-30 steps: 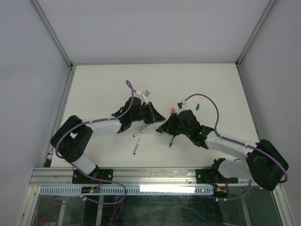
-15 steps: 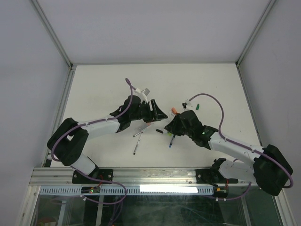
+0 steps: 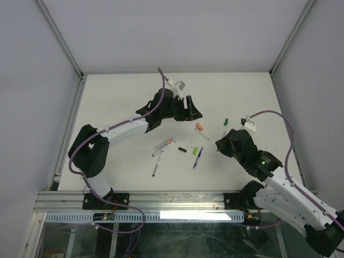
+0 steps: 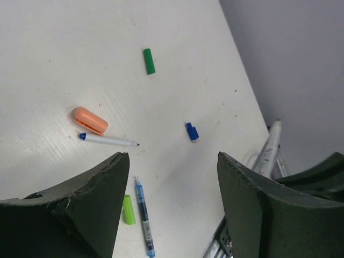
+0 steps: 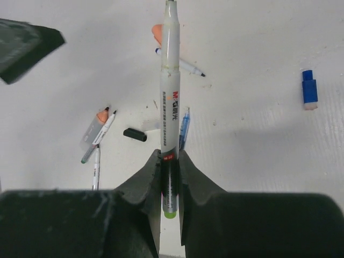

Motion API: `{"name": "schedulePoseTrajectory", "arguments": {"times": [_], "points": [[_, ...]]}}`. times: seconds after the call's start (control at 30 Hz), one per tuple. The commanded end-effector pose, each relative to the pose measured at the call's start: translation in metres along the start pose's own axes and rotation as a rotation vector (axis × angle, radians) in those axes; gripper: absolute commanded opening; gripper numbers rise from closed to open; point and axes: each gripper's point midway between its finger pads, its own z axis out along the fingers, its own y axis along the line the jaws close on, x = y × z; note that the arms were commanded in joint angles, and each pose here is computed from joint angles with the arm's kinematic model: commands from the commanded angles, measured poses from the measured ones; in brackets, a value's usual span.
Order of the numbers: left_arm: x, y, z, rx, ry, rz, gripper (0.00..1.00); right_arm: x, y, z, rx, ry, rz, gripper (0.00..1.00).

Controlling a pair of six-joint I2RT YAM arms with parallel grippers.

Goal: Insert the pens into the pen caps
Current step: Pick up the pen from the center of the board.

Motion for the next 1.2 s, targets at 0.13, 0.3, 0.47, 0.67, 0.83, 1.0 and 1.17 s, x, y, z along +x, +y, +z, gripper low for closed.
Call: {"name": "schedulePoseTrajectory", "arguments": {"times": [0.13, 0.3, 0.47, 0.67, 0.83, 1.0, 1.17], "points": [[0.021, -0.004, 0.035, -0.036, 0.099, 0.099, 0.65, -0.025, 0.02, -0.042, -0.18, -0.076, -0.024, 0.0], [0.034, 0.009, 0.032, -0.113, 0.125, 0.116, 0.63, -0.022, 0.046, -0.066, -0.405, -0.082, -0.16, 0.0], [0.051, 0.027, 0.009, -0.178, 0.156, 0.133, 0.63, -0.013, 0.065, -0.086, -0.618, -0.11, -0.299, 0.01], [0.078, 0.029, -0.008, -0.188, 0.207, 0.145, 0.61, -0.022, 0.06, -0.084, -0.601, -0.182, -0.302, 0.0], [0.106, 0.024, -0.003, -0.23, 0.263, 0.21, 0.58, -0.029, 0.051, -0.079, -0.527, -0.201, -0.265, 0.0], [0.126, 0.029, 0.008, -0.299, 0.309, 0.284, 0.54, -0.029, 0.045, -0.078, -0.502, -0.203, -0.234, 0.0], [0.132, 0.045, 0.016, -0.371, 0.339, 0.325, 0.5, -0.027, 0.041, -0.08, -0.504, -0.201, -0.209, 0.0]]}}
